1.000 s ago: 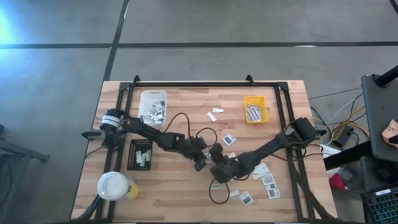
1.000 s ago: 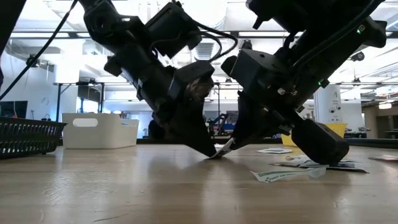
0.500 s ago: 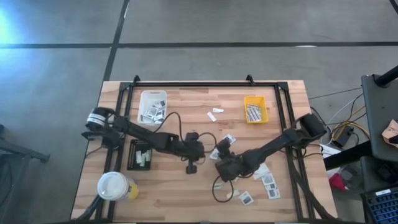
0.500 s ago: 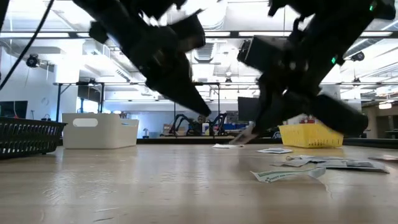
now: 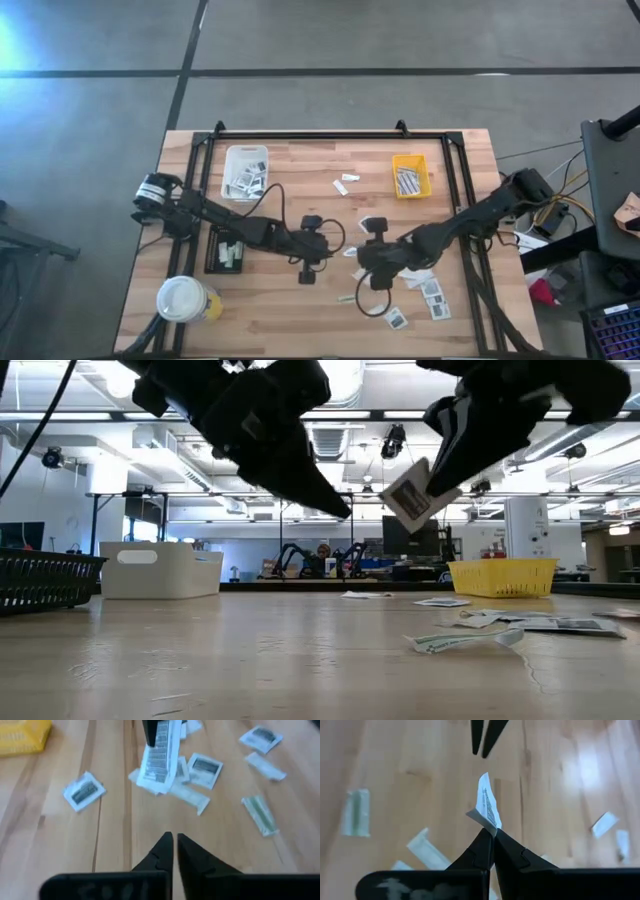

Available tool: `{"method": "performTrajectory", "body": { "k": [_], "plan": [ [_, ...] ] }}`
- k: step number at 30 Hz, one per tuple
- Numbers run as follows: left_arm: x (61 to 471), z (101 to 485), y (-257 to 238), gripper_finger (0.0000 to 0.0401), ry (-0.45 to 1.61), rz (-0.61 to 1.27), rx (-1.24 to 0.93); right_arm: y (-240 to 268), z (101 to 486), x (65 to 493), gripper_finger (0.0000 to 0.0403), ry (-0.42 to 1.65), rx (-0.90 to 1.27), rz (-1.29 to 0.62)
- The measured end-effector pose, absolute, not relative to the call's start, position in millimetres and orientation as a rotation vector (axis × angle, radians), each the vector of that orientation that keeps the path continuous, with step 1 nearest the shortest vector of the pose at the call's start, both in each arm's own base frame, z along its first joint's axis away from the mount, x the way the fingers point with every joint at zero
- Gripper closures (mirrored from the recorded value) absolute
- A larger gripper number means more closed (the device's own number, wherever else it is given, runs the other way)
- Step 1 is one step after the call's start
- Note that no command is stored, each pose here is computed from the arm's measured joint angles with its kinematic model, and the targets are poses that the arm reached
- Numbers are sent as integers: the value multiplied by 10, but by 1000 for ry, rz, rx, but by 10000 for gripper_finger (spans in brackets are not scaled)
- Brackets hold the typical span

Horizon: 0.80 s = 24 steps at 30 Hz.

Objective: Pick & Place First Aid Supplies
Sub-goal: Put the gray towelette pack into the white bin

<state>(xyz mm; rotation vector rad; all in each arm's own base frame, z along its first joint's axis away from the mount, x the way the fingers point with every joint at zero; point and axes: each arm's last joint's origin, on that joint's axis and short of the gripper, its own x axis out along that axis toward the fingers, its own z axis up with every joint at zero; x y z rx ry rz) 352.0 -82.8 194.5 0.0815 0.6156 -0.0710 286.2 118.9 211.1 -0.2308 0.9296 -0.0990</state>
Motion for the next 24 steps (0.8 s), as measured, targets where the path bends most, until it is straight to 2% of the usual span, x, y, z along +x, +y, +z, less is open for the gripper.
{"method": "performTrajectory", "body": {
  "k": [8, 11, 24],
  "plan": [
    [3581, 2043, -842, 275, 495, -88, 107, 1199, 2135, 2855, 394, 921, -67, -121],
    [3599, 2077, -847, 251, 456, -88, 98, 1211, 2094, 2873, 394, 933, -58, -111],
    [3598, 2084, -878, 243, 448, -135, 85, 1252, 2156, 2964, 394, 843, -12, -92]
  ]
}}
